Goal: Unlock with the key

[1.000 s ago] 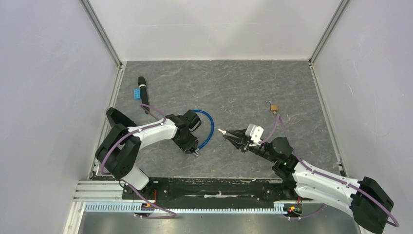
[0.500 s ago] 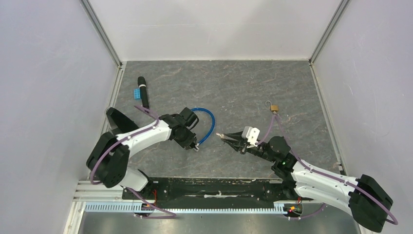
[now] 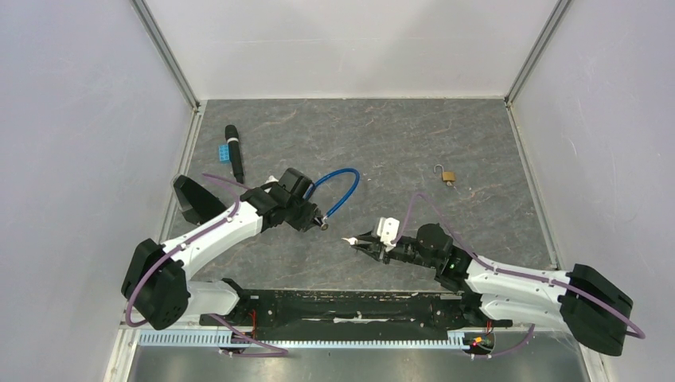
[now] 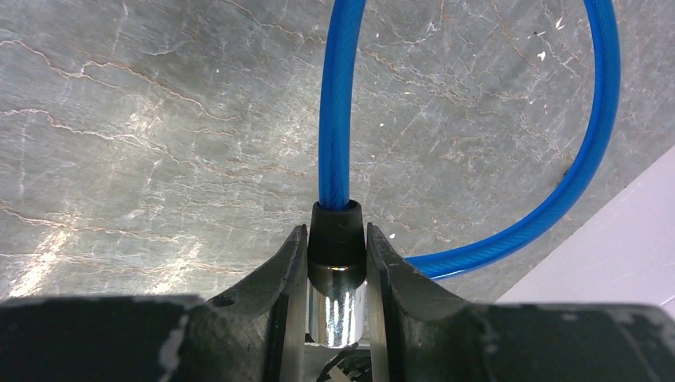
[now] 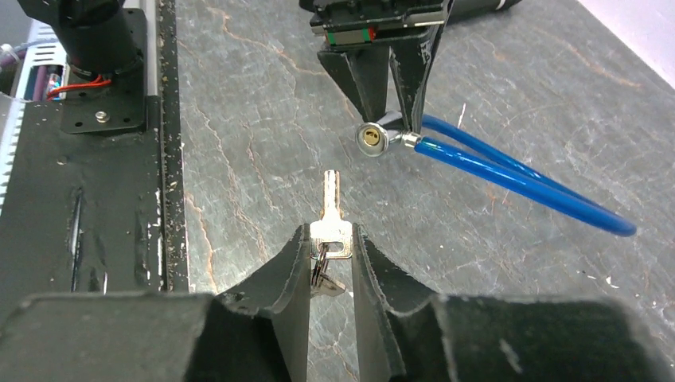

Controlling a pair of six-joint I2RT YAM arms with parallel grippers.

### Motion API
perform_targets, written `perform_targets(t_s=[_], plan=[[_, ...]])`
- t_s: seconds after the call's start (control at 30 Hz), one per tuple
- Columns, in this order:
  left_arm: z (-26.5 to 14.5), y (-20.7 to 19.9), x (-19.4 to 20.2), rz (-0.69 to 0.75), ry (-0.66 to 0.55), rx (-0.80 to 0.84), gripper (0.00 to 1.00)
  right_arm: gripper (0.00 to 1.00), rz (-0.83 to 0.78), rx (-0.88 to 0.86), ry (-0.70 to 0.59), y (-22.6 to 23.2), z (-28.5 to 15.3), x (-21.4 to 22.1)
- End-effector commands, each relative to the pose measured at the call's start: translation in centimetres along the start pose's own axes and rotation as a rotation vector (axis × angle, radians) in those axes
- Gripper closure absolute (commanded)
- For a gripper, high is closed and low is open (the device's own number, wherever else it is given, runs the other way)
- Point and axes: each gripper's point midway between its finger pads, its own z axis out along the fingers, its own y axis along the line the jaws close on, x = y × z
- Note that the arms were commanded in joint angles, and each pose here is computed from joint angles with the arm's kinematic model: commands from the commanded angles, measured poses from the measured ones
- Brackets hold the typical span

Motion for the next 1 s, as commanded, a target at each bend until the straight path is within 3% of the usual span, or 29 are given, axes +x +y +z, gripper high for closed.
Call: perform_targets(t_s=[0.0, 0.27, 0.5, 0.97], plan=[[-1.1, -3.4, -0.5, -0.047, -0.01, 0.129, 0.98, 1.0, 0.0, 0.038, -0.025, -1.0, 1.1, -1.8], [1.6, -2.8, 1.8, -0.088, 0.082, 0.12, 0.98, 1.0, 0.056, 0.093, 0.089, -1.4, 1.8, 0.7], [3.1, -2.8, 2.8, -0.083, 0.093, 0.089, 0.98, 1.0, 0.127, 0.178, 0.216, -2.3, 1.7, 3.4], [3.9, -3.7, 4.5, -0.07, 0.128, 0.083, 0.98, 1.0, 0.199, 0.185, 0.281, -1.9, 2.2, 5.3]])
